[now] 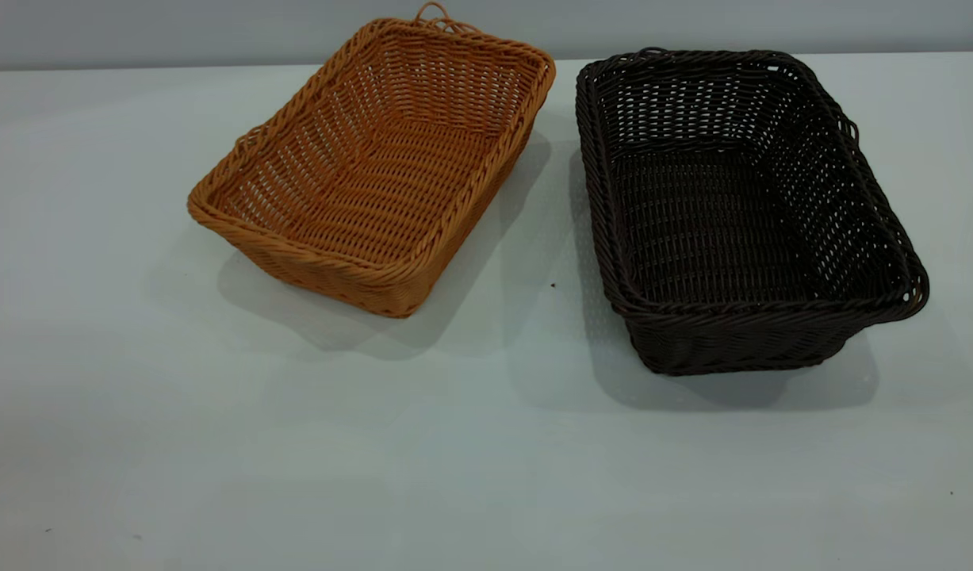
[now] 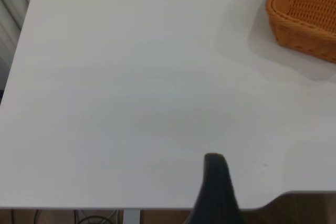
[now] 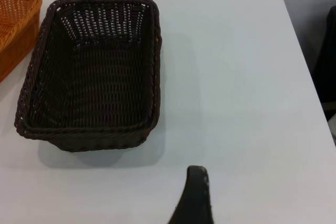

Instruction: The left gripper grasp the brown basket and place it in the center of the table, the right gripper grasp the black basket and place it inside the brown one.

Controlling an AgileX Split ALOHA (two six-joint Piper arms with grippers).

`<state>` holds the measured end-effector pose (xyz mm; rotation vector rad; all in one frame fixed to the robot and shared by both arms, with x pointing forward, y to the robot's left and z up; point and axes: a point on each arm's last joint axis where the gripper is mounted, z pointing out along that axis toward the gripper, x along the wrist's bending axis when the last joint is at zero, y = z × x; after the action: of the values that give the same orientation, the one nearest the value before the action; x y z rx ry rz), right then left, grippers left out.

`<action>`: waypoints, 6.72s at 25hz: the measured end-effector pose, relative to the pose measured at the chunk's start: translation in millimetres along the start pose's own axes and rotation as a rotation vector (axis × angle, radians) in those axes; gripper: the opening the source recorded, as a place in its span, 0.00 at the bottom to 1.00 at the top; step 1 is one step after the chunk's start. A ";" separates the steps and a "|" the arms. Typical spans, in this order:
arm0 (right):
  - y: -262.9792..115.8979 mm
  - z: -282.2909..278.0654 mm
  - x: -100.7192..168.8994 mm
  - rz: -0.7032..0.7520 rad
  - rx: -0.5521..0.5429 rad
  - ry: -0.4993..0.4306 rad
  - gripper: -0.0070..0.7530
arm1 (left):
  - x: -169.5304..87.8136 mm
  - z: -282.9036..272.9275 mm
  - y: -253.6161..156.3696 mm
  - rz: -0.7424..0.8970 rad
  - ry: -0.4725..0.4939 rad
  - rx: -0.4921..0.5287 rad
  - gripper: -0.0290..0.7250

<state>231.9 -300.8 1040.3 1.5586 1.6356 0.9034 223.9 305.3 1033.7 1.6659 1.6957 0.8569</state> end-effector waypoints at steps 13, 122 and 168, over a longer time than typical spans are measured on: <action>0.0 0.0 0.0 0.000 0.000 0.000 0.77 | 0.0 0.0 0.0 -0.001 0.000 0.000 0.70; -59.5 376.2 56.8 1.265 0.949 0.104 0.70 | -138.5 467.9 226.4 0.447 -0.267 0.389 0.14; 40.6 332.3 -143.5 1.055 0.399 0.523 0.28 | -295.4 432.4 148.8 1.196 -0.848 0.296 0.73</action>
<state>542.7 -435.2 906.0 2.7284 1.2799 1.6937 665.4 24.7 883.3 2.7104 0.1506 0.2033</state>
